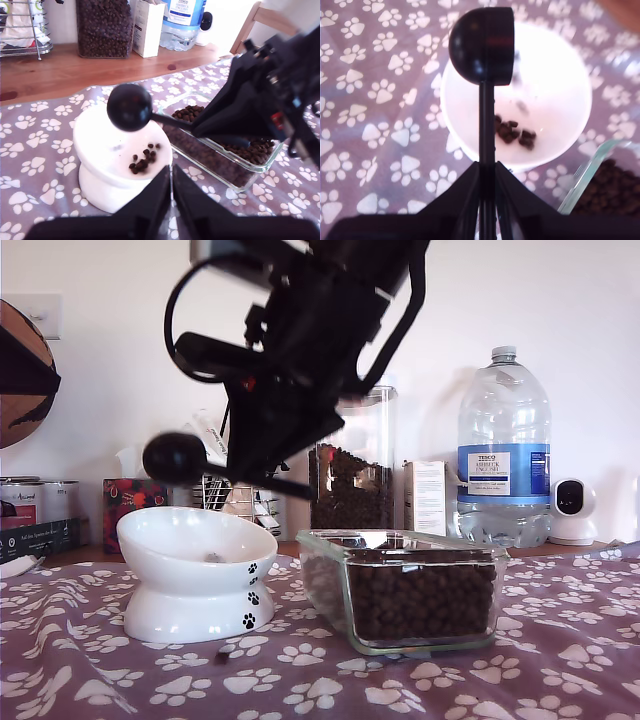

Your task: Measure one spoon of cat food and pour it into the food bowl

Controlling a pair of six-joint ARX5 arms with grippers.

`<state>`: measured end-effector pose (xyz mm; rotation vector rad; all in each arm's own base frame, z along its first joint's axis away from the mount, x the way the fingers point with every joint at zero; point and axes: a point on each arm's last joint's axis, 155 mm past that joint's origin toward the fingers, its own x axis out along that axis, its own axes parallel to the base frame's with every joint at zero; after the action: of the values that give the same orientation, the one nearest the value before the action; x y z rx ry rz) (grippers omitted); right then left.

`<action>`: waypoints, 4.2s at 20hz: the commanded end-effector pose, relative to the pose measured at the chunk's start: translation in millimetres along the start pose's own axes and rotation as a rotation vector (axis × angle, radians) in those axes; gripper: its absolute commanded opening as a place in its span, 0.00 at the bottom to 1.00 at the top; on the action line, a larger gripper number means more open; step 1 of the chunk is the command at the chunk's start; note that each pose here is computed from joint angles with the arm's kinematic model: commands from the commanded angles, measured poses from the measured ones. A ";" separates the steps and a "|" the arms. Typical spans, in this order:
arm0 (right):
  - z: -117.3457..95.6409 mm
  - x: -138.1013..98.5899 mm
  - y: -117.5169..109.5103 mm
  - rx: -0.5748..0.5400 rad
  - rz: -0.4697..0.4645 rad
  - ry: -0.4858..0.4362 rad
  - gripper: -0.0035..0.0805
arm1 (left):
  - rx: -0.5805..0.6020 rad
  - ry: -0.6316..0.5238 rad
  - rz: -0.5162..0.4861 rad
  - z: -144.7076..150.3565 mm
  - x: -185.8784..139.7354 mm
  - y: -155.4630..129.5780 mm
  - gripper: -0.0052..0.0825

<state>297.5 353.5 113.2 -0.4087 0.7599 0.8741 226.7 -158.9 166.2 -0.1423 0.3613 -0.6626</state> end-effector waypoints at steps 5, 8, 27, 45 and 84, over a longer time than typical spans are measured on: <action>-4.3 1.4 -5.9 0.220 0.086 0.008 0.03 | 0.008 -0.008 -0.024 4.1 -0.3 -5.0 0.04; -0.4 -0.5 1.8 0.321 0.164 0.002 0.03 | 0.008 -0.009 -0.024 4.4 -0.4 -5.2 0.04; 11.9 -1.4 7.9 0.601 0.422 0.016 0.03 | 0.007 -0.002 -0.041 3.0 -0.4 -8.2 0.04; -94.3 -64.9 -70.0 0.241 -0.278 0.449 0.03 | 0.008 -0.005 -0.030 3.6 -0.1 -6.1 0.04; -39.2 -142.5 -136.4 0.371 -0.349 -0.368 0.03 | 0.112 -0.137 0.011 39.6 25.6 8.1 0.04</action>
<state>329.9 175.7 196.7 -0.0631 0.5280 0.4458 261.1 -170.6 190.8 -0.0830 0.2026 -0.6720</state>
